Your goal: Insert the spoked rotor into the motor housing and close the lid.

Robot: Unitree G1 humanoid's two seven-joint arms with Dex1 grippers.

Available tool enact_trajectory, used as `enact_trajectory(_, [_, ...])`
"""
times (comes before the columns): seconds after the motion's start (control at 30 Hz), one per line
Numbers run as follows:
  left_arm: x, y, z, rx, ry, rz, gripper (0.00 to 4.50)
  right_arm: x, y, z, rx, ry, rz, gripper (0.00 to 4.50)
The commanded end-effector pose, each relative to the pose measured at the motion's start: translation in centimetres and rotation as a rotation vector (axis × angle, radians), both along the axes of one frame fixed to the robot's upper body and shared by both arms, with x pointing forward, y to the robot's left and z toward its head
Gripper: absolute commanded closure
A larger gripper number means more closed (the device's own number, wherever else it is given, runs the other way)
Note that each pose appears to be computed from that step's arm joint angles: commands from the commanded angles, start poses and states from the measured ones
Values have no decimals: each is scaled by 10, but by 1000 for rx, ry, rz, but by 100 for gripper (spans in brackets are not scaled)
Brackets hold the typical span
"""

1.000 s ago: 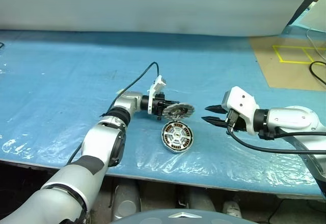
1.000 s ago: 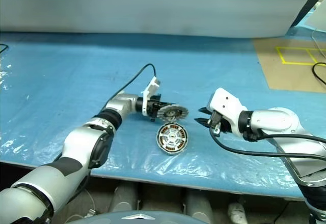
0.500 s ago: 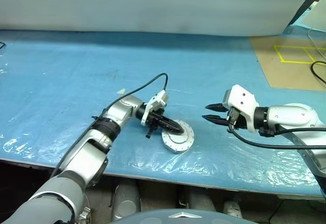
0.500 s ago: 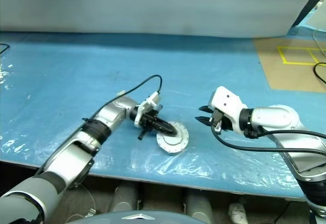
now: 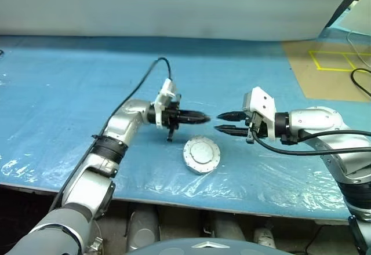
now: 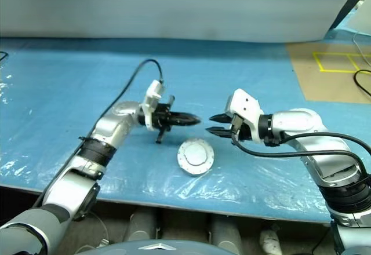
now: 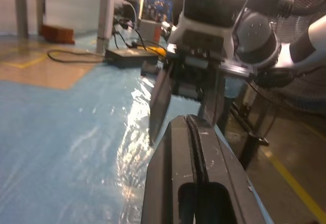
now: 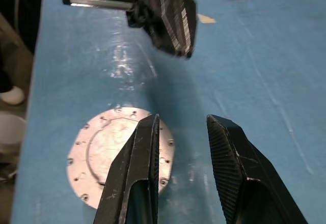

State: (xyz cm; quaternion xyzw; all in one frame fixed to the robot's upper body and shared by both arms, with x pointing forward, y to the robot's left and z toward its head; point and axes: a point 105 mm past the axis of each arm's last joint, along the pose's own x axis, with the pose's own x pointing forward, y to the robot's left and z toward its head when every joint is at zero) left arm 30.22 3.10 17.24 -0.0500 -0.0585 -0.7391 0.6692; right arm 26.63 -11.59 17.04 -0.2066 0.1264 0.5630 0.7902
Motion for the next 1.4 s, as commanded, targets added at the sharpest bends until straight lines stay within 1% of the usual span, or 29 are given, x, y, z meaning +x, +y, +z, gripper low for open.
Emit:
enact_trajectory(0.03, [-21,12,10,-65,31,129,446,-5,2,-1,-31,-9,76,298])
enact_trajectory(0.1, [-36,22,2,-55,80,199,446,-9,7,-5,-25,4,120,298])
enact_trajectory(0.17, [-54,32,-10,-26,127,258,450,-15,13,-11,-7,18,161,265])
enact_trajectory(0.2, [-64,38,-18,13,144,277,450,-16,14,-15,-7,19,174,245])
enact_trajectory(0.23, [-76,45,-28,72,146,285,450,-16,16,-19,-7,17,188,215])
enact_trajectory(0.3, [-88,58,-39,157,146,314,450,-15,18,-23,8,8,202,150])
enact_trajectory(0.43, [-97,77,-51,249,90,377,450,-21,21,-35,12,32,258,19])
enact_trajectory(0.47, [-96,79,-52,243,69,405,450,-21,22,-39,15,37,258,2])
enact_trajectory(0.57, [-88,83,-51,214,44,475,450,-16,24,-51,-30,-20,260,2])
enact_trajectory(0.67, [-87,82,-59,253,6,467,450,-15,26,-56,-22,-1,253,2])
enact_trajectory(0.8, [-84,79,-64,273,-49,467,450,-12,22,-70,-35,39,214,2])
enact_trajectory(0.93, [-79,81,-67,276,-92,489,450,-8,23,-70,-8,50,179,2])
enact_trajectory(1.07, [-78,88,-80,331,-165,488,450,-9,28,-73,-5,52,177,2])
enact_trajectory(1.17, [-78,89,-84,347,-205,488,450,-6,29,-71,2,48,168,2])
enact_trajectory(1.23, [-79,89,-84,340,-211,496,450,-4,29,-69,8,47,168,2])
enact_trajectory(1.37, [-73,87,-78,306,-239,542,450,-3,30,-71,6,57,180,2])
enact_trajectory(1.4, [-72,86,-76,297,-246,552,450,-3,30,-74,0,60,179,19])
